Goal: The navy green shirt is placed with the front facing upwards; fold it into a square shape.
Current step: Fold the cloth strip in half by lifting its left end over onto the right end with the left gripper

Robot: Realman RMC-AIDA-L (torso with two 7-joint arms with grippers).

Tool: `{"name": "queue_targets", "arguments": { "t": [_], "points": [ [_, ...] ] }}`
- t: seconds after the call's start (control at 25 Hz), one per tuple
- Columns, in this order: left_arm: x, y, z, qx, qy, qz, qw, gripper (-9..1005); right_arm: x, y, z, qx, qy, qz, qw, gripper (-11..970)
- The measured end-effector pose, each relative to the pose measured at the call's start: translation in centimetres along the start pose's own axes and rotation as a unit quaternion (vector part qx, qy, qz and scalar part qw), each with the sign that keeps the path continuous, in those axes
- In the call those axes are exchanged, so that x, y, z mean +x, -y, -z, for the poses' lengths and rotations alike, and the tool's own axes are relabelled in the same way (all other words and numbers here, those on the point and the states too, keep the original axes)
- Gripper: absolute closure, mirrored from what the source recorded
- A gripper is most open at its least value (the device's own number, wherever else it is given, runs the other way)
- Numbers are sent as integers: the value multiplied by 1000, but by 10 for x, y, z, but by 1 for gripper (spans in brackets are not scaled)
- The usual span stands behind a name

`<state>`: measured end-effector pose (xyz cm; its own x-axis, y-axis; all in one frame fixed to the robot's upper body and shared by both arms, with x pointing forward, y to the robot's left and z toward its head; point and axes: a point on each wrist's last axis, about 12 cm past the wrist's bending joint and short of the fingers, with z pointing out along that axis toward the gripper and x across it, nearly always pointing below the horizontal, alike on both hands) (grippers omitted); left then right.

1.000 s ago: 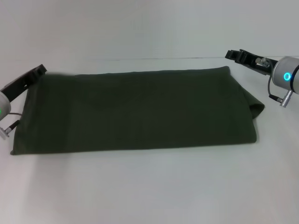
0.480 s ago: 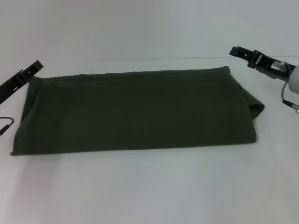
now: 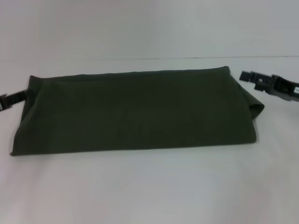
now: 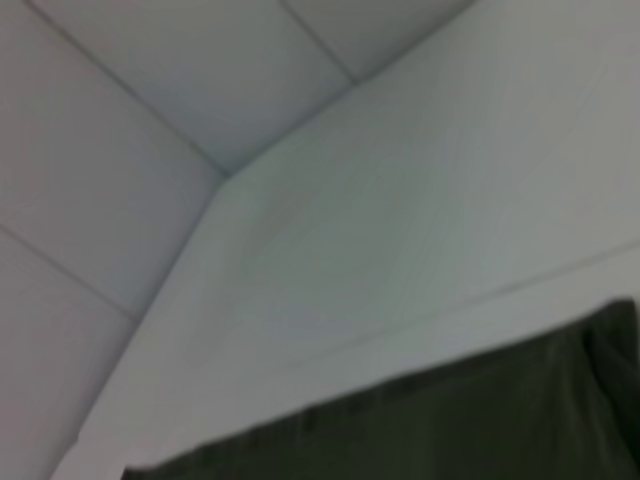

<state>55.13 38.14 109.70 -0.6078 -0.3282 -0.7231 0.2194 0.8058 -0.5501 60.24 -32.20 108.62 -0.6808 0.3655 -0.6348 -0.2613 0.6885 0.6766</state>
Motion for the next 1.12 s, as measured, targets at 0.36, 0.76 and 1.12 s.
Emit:
{"name": "queue_targets", "arguments": {
  "t": [0.36,0.76,1.12],
  "points": [
    [-5,0,4,-60,-132,-84,986,253,14,10,21,-1,-44,-15,999,47],
    [-4,-2,5,-86,-170,-130,973,255,20,11,24,-3,-53,-18,998,47],
    [3,3,-9,-98,-195,-148,965,257,22,12,25,-2,-55,-21,998,48]
  ]
}}
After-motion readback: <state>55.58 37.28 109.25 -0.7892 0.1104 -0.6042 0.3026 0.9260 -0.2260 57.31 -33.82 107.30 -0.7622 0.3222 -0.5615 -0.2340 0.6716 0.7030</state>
